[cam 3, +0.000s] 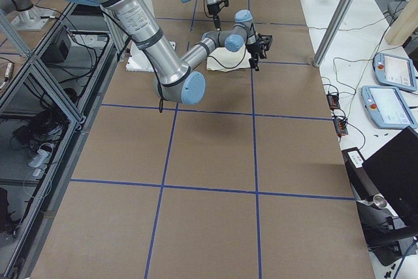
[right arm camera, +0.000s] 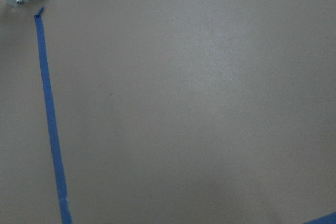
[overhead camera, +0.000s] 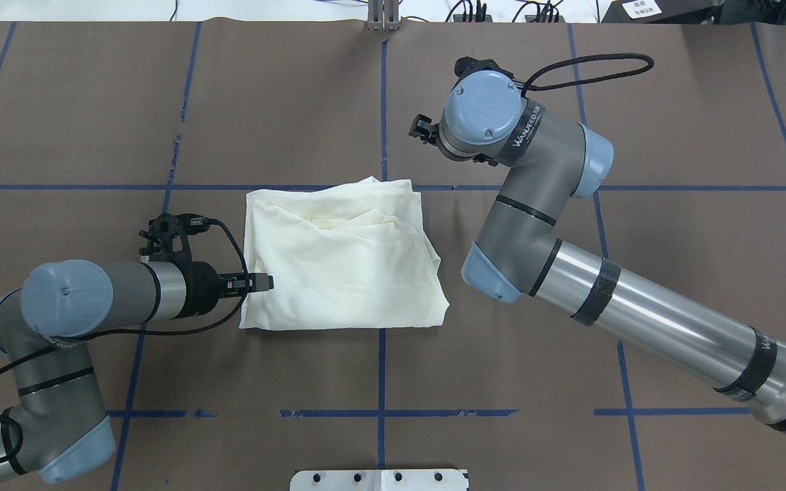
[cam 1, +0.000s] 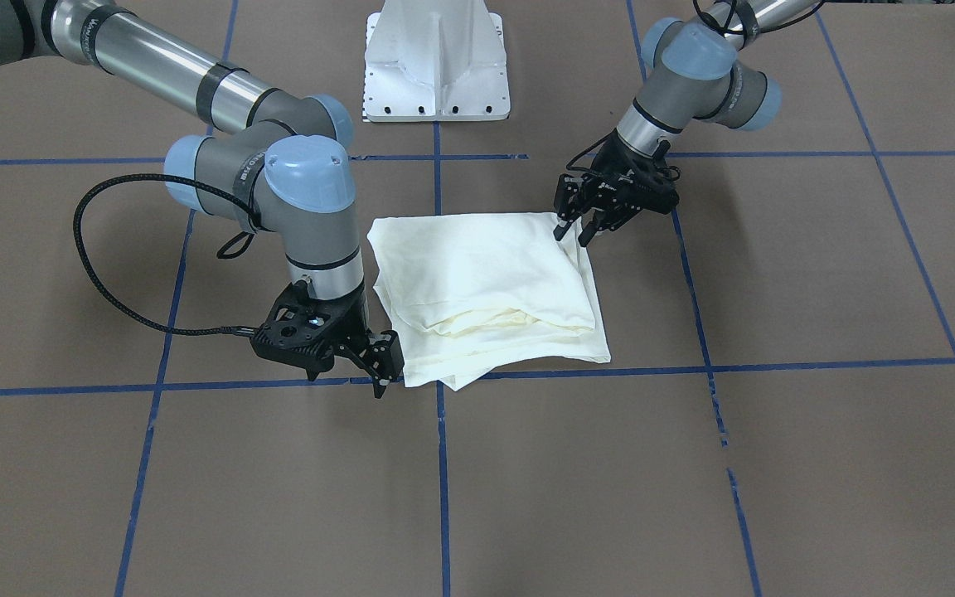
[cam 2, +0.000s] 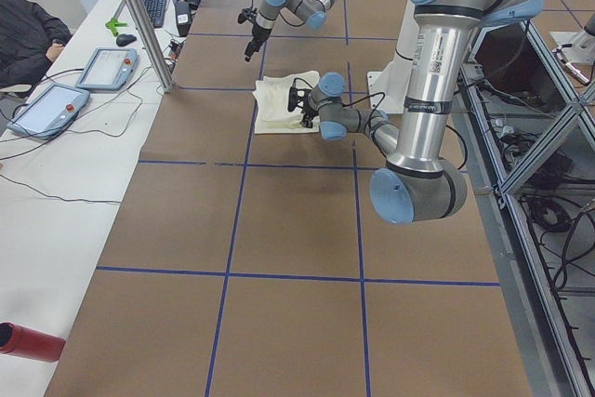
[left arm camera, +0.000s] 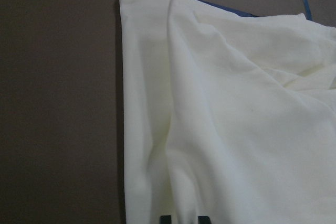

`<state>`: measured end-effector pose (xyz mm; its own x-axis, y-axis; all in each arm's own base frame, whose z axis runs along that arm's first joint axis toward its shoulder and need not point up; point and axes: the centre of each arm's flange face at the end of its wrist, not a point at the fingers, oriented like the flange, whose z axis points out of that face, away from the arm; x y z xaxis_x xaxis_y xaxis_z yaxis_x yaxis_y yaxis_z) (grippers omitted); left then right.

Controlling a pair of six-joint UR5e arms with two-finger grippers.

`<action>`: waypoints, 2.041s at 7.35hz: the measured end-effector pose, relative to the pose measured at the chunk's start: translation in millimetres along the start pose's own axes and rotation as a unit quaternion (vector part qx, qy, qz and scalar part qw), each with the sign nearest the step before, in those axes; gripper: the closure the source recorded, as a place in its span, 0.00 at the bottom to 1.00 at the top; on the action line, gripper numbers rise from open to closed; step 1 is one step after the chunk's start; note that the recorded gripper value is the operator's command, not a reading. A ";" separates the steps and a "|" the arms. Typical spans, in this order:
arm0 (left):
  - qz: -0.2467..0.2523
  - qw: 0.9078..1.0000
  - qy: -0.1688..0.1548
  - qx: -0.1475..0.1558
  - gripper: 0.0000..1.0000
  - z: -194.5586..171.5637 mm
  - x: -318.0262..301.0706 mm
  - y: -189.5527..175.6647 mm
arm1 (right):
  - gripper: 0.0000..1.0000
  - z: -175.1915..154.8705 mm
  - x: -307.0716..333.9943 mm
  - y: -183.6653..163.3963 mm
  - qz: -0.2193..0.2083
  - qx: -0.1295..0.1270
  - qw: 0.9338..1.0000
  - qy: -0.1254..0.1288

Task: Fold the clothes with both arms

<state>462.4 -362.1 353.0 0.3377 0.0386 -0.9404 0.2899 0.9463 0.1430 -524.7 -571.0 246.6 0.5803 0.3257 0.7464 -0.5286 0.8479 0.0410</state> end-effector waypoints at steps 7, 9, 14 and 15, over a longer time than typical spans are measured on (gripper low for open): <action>-0.052 0.998 -0.022 -0.004 0.00 42.8 37.5 -5.9 | 0.00 2.1 3.2 0.1 0.000 0.000 1.000 0.001; -0.051 0.998 -0.035 -0.007 0.00 44.3 19.1 -2.4 | 0.00 1.7 4.0 0.2 0.000 0.000 1.000 0.001; -0.035 0.999 -0.029 -0.004 0.00 27.5 34.5 -16.3 | 0.00 2.0 5.8 0.5 -0.001 0.000 1.000 0.002; -0.029 0.999 -0.031 0.005 0.00 26.2 41.1 -32.0 | 0.00 2.0 5.9 0.6 0.000 0.000 1.000 0.002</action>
<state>490.4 -399.2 317.9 0.3745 -0.0355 -0.9266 0.3200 0.9428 0.0932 -522.8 -569.4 252.4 0.5826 0.3267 0.7442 -0.5278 0.8484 0.0408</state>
